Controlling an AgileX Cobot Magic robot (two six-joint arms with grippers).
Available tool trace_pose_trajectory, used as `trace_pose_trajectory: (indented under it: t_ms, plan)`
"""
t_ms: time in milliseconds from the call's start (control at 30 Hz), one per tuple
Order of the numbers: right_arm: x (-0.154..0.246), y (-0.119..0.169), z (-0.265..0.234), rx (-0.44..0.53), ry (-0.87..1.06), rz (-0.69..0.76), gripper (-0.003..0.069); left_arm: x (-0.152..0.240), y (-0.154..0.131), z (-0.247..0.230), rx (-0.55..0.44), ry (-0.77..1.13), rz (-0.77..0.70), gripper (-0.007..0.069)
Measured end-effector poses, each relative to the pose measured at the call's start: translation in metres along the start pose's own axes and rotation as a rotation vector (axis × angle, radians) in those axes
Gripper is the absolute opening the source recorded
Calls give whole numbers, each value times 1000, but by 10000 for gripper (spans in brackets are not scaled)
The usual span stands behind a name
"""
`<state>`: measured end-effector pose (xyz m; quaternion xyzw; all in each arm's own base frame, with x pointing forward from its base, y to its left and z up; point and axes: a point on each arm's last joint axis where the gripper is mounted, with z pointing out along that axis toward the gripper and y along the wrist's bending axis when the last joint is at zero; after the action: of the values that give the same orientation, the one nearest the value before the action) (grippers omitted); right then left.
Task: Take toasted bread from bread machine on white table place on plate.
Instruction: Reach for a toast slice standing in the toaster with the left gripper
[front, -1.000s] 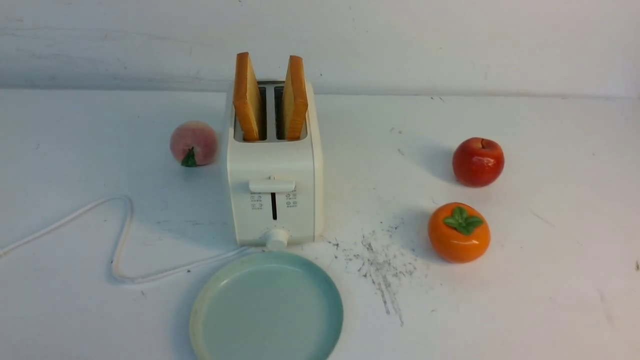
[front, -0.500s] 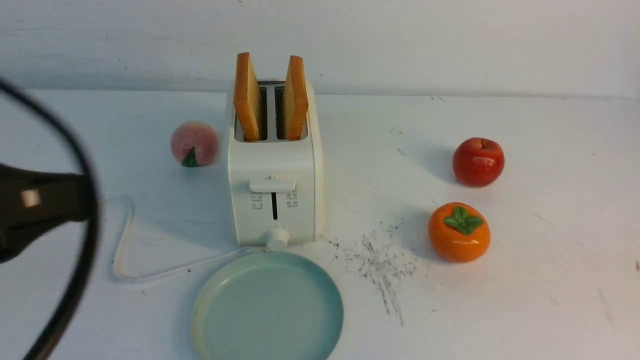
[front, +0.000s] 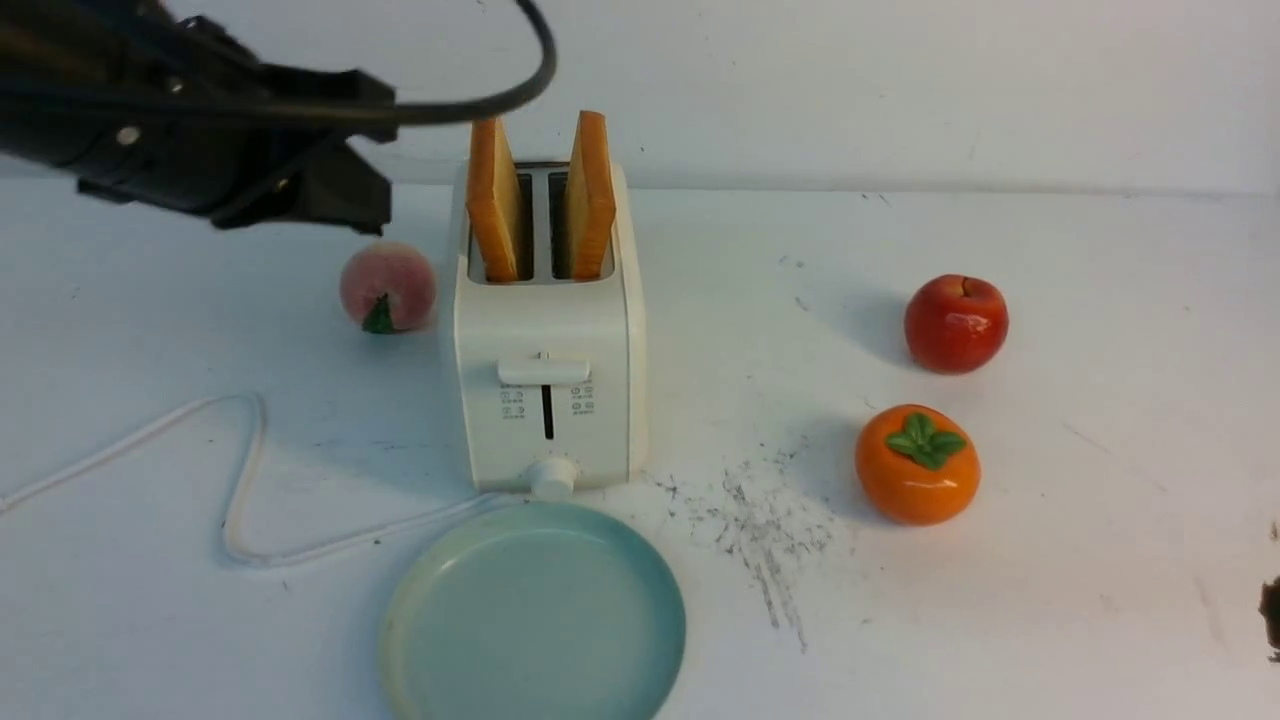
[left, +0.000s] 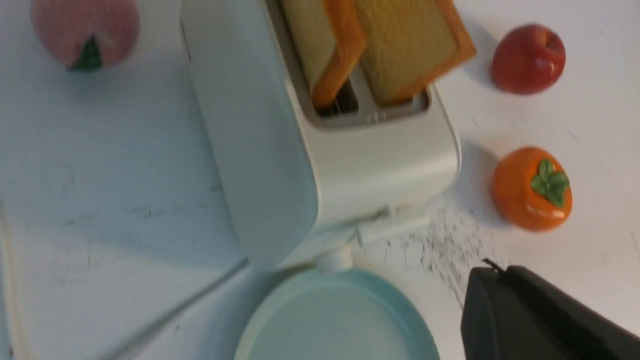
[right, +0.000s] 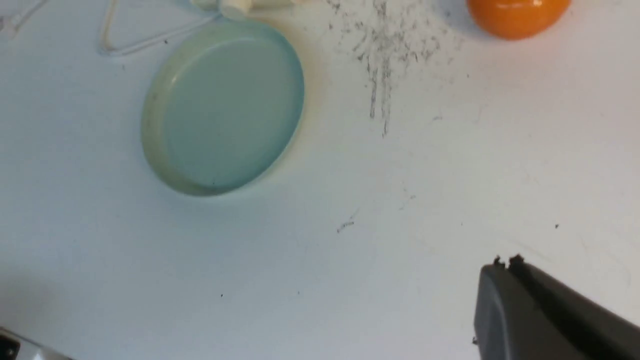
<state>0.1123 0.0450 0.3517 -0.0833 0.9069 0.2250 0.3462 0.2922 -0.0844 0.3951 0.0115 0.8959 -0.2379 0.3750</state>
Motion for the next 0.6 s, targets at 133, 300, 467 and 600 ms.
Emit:
trace_pose_trajectory:
  t_ms: [133, 300, 467, 600]
  plan:
    - [2, -3, 6, 0, -15, 10, -17, -24, 6, 39, -19, -5, -10, -4]
    - [6, -6, 12, -1, 1, 21, -15, -44, 13, 74, -29, -45, -12, 168]
    - [8, -8, 15, 6, -6, 27, -11, -44, 27, 112, -53, -42, 16, 414]
    - [10, -11, 19, 11, -5, 34, -9, -38, 36, 131, -65, 2, 33, 509]
